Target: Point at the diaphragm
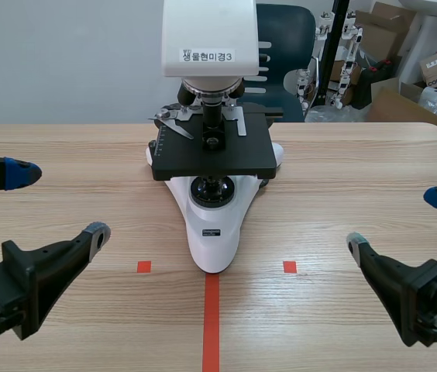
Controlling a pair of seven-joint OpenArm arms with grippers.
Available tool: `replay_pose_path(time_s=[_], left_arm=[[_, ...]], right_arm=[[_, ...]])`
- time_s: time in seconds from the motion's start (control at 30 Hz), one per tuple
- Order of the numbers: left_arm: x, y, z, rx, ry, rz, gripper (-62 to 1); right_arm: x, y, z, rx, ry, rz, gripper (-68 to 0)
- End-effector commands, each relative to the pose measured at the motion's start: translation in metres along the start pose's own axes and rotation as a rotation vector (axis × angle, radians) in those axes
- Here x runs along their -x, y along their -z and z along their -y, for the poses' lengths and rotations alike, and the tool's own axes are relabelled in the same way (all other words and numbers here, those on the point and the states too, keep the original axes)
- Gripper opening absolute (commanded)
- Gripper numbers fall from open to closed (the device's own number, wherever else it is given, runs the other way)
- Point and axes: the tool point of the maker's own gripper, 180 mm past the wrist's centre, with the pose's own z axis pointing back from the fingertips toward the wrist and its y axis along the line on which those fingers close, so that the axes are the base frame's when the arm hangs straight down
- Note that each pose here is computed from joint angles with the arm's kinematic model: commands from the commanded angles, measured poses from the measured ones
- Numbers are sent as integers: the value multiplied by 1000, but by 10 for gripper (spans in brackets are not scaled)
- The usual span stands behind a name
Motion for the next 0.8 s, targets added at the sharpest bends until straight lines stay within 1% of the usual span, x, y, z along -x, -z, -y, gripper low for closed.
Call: replay_pose_path(time_s=[0.0,0.63,0.7,0.77], left_arm=[[-6,0,1,-2,-7,23,14],[-7,0,0,-2,-7,28,14],[-7,0,-1,-6,-12,40,14],[-1,-1,-6,-19,-23,47,14]], right_arm=[[-8,1,1,-9,-12,26,4],[-8,1,1,-9,-12,26,4],[-8,1,1,-9,-12,26,4],[-8,1,1,-9,-12,27,4]])
